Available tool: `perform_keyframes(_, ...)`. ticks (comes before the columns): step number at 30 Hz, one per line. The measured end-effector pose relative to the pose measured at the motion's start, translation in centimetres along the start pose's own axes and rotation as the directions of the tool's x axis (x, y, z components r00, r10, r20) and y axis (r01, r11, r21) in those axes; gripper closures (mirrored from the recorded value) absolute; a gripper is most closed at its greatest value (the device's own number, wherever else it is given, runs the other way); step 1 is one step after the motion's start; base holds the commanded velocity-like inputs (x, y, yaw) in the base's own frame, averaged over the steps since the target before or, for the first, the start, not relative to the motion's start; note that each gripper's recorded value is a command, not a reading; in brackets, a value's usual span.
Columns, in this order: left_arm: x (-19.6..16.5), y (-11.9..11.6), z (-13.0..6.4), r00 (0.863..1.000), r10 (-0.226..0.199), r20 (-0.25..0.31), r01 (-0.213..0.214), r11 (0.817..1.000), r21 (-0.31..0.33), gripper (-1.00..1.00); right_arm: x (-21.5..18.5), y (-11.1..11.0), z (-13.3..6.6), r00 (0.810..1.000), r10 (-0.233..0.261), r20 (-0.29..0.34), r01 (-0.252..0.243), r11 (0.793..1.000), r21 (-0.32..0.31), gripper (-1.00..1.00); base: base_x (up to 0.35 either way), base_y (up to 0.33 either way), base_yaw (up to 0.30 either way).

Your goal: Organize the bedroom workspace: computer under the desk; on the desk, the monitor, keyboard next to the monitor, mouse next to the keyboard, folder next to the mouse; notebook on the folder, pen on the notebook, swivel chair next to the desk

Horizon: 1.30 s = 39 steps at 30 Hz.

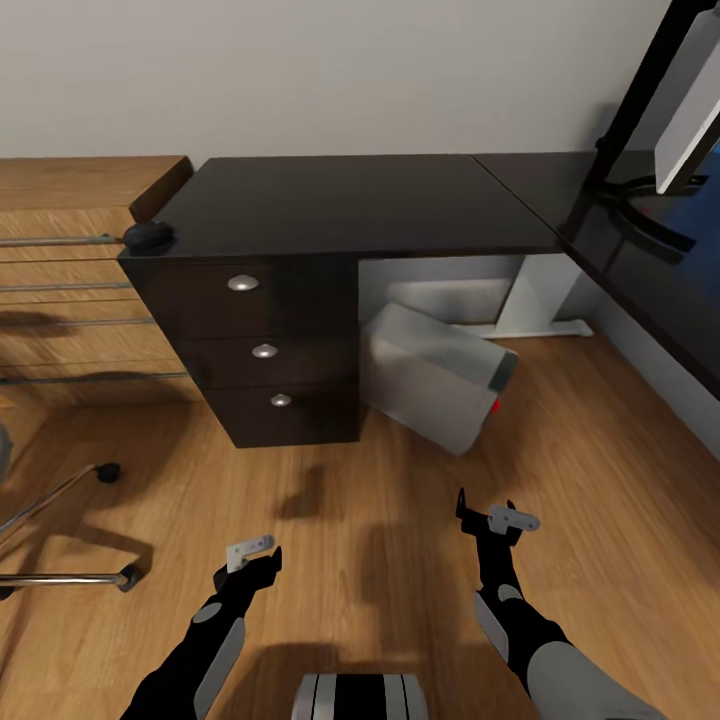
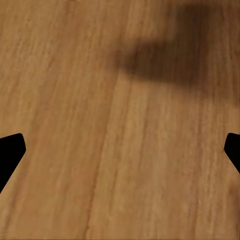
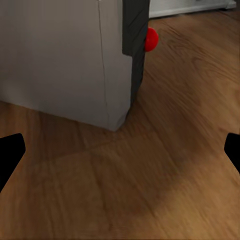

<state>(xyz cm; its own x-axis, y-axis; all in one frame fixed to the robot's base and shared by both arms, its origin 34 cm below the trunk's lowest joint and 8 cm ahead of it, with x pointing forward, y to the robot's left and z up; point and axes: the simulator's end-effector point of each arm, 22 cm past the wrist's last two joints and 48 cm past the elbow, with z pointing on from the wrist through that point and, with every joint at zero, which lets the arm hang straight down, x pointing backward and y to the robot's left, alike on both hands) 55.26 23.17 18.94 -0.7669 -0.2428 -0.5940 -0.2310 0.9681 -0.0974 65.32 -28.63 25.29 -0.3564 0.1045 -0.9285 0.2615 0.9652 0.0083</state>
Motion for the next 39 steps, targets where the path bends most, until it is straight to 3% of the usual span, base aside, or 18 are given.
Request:
perform_keyframes(26, 0.6, 0.2, 0.0, 1.000, 0.002, -0.013, -0.002, 1.000, -0.004, -1.00, 0.0, 0.0, 0.0, 1.000, 0.001, 0.000, -0.001, 1.000, 0.000, -1.00, 0.181, 0.000, 0.000)
perform_keyframes(36, 1.7, 0.6, 0.1, 0.999, 0.005, -0.032, -0.005, 1.000, -0.013, -1.00, -0.1, -0.1, 0.0, 1.000, -0.001, 0.002, 0.001, 1.000, 0.001, -1.00, 0.043, 0.000, 0.000)
perform_keyframes(39, 1.6, 1.2, 0.1, 1.000, 0.005, -0.008, -0.006, 1.000, -0.020, -1.00, -0.1, -0.5, 0.1, 1.000, -0.006, 0.003, 0.006, 1.000, 0.005, -1.00, 0.006, 0.000, 0.000)
